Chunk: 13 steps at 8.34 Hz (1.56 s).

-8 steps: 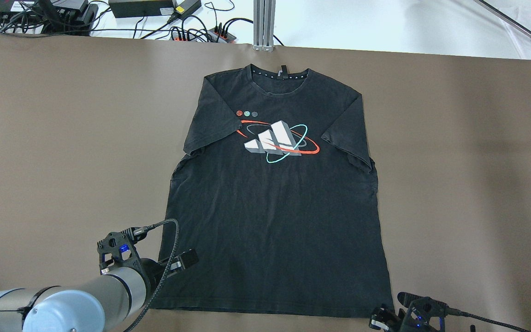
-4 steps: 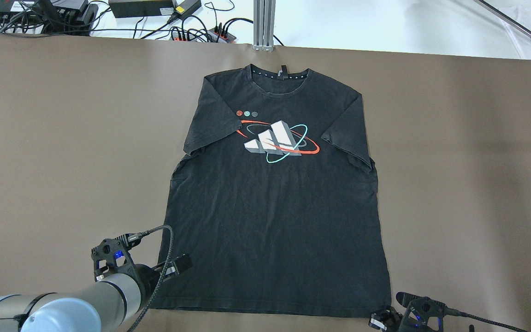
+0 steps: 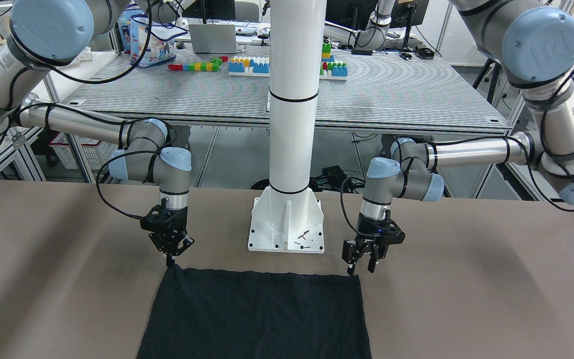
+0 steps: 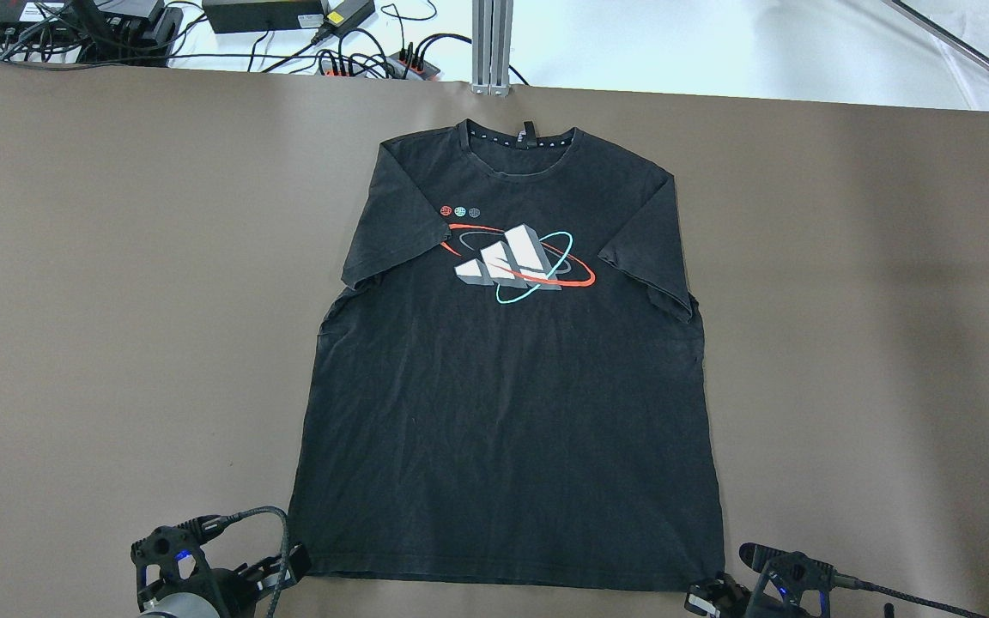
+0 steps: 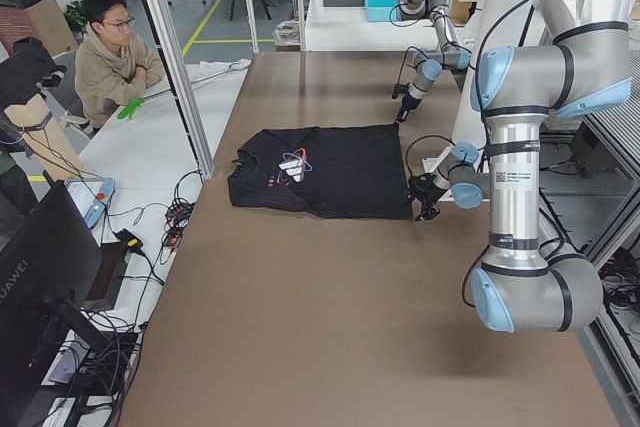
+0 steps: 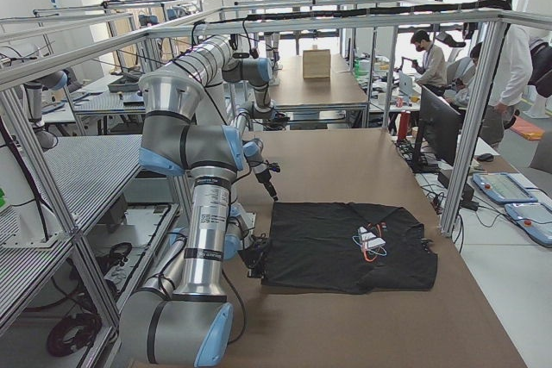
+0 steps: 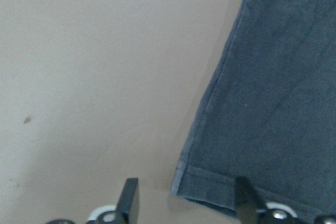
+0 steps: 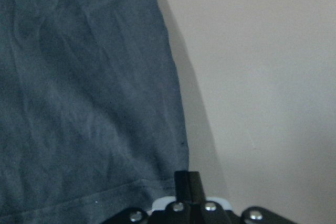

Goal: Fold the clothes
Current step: 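Grasp the hem corners with the left and right grippers, then lift the hem with both grippers and fold it toward the collar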

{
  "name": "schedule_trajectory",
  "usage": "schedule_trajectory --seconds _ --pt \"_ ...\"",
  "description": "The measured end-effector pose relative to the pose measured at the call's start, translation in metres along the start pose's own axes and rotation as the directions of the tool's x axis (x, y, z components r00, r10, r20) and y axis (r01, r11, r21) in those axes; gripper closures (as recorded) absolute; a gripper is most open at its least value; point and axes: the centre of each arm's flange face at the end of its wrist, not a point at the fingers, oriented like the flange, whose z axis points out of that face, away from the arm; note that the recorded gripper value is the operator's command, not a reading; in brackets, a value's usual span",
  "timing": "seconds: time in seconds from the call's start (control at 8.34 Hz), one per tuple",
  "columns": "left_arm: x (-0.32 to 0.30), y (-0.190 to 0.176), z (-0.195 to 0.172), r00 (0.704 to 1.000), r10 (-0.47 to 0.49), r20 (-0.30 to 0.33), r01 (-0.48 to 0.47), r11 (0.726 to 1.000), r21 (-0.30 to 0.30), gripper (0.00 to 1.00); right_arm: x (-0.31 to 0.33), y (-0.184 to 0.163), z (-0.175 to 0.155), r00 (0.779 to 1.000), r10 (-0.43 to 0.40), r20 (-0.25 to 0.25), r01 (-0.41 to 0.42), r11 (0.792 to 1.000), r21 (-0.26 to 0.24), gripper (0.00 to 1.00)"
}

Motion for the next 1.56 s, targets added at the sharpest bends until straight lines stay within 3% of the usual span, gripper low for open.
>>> schedule_trajectory --seconds 0.6,0.96,1.08,1.56 --pt "-0.005 0.013 0.014 1.000 0.008 0.019 -0.008 1.000 0.002 0.57 0.000 0.000 0.000 1.000 -0.001 -0.001 0.001 1.000 -0.001 1.00" --pt "-0.005 0.016 0.017 1.000 0.009 0.021 -0.009 1.000 0.002 0.93 0.000 0.000 0.000 1.000 -0.002 0.000 0.002 1.000 -0.002 1.00" --pt "-0.002 0.017 0.017 1.000 0.007 0.018 -0.007 1.000 0.000 1.00 0.000 0.000 0.000 1.000 -0.002 0.000 0.002 1.000 -0.002 1.00" --pt "0.002 0.013 0.012 1.000 0.000 0.010 0.000 1.000 -0.007 1.00 -0.001 0.000 -0.001 1.000 -0.001 0.003 0.001 1.000 -0.003 1.00"
